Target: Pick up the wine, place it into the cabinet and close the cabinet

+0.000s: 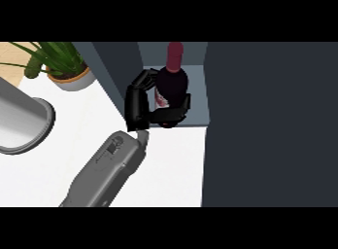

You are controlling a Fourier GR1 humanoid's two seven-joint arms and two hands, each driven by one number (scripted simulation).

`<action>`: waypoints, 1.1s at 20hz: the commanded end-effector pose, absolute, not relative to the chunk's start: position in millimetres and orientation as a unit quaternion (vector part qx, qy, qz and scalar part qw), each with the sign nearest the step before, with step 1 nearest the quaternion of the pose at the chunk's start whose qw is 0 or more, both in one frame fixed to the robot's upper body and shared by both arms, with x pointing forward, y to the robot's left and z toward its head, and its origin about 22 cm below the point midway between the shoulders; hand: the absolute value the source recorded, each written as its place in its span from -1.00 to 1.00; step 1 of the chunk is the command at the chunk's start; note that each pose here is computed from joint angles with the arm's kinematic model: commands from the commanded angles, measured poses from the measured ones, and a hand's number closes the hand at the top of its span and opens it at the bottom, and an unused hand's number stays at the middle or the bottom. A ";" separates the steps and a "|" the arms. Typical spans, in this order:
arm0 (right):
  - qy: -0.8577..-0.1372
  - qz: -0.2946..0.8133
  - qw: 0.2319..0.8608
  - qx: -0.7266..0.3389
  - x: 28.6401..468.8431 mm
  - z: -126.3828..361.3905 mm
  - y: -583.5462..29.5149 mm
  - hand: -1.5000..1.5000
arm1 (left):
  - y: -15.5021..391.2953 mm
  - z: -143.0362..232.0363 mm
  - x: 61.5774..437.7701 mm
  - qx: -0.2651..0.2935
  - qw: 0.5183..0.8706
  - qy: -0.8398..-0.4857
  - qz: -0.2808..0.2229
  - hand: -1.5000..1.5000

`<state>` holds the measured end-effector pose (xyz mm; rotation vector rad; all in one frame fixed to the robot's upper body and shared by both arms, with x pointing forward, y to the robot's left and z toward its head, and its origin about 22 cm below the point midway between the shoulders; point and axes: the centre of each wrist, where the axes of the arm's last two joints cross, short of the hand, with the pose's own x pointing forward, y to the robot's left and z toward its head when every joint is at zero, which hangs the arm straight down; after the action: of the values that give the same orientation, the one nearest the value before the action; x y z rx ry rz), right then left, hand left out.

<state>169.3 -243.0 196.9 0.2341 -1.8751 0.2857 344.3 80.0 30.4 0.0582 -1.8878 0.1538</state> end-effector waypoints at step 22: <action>-0.812 0.130 0.553 0.135 147.8 202.7 -236.5 -1.00 | 96.3 31.2 413.5 0.108 0.567 -0.815 0.058 1.00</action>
<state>171.8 -241.6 196.0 0.2657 -1.8774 0.2986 407.7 93.3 37.0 0.2019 -1.9138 0.1229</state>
